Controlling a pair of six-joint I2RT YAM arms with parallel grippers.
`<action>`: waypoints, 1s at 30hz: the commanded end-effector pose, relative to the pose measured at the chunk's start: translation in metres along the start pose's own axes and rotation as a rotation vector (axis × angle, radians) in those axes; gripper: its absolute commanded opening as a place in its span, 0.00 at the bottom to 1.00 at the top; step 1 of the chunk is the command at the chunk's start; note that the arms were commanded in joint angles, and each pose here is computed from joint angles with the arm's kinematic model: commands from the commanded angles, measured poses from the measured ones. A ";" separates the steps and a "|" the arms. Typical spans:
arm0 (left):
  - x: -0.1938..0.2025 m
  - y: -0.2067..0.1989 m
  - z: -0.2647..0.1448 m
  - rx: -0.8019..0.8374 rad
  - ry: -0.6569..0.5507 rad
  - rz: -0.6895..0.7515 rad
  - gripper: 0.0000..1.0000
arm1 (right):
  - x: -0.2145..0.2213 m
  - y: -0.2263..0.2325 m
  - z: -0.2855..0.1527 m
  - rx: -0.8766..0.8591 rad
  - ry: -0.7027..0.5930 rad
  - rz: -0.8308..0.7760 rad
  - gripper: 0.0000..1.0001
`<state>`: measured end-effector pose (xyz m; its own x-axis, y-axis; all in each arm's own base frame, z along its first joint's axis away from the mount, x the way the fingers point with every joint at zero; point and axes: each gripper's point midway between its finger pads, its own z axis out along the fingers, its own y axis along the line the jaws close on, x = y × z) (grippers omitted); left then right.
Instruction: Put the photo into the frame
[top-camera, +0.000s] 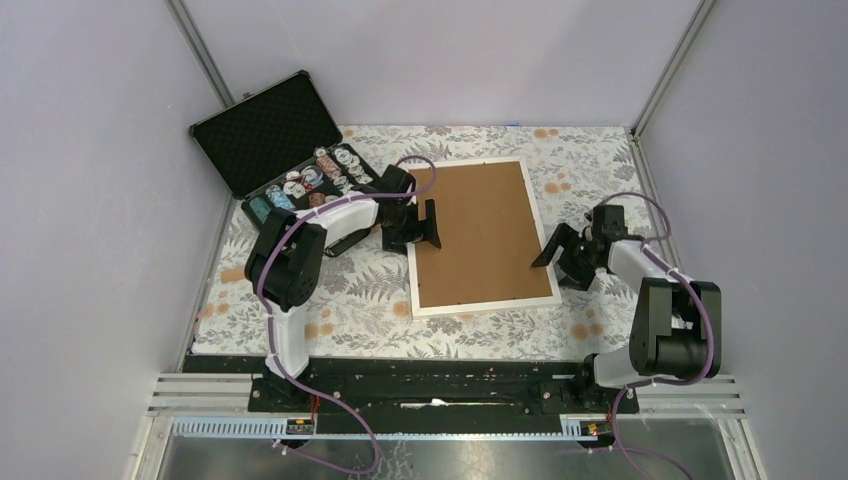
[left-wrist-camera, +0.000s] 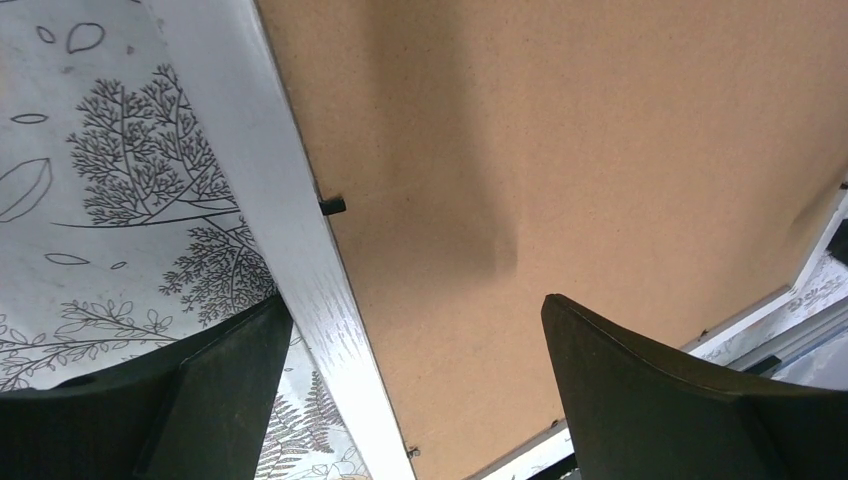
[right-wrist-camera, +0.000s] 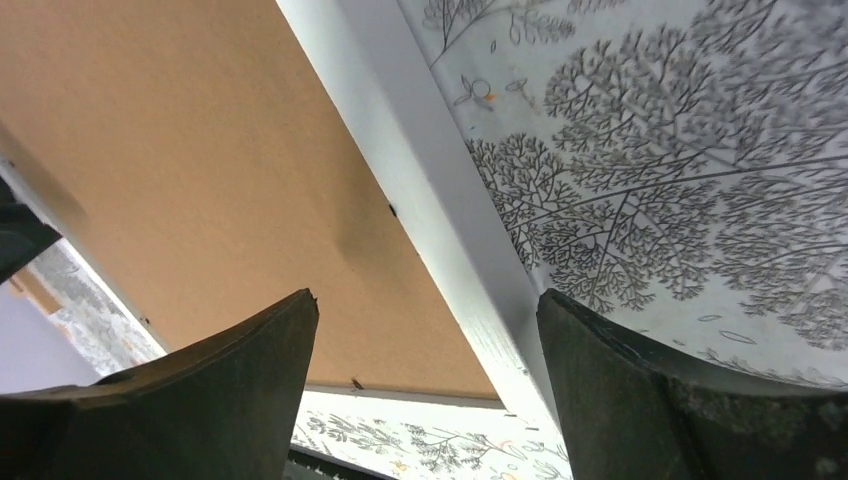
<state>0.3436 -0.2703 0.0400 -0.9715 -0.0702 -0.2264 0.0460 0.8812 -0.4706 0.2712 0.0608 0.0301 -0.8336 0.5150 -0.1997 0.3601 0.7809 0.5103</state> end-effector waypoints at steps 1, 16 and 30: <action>-0.010 -0.021 0.001 0.046 -0.029 0.057 0.99 | -0.032 -0.003 -0.022 0.162 -0.043 -0.081 0.87; -0.011 -0.022 -0.004 0.041 -0.032 0.056 0.99 | -0.052 0.001 -0.007 0.158 0.018 -0.192 0.30; -0.009 -0.024 -0.003 0.054 -0.028 0.052 0.99 | -0.035 -0.001 0.013 0.151 0.087 -0.197 0.29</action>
<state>0.3416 -0.2734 0.0397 -0.9711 -0.0456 -0.2342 0.0685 0.8869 -0.4569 0.3066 0.0366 0.0306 -0.9085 0.3532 -0.2235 0.2725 0.9060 0.3240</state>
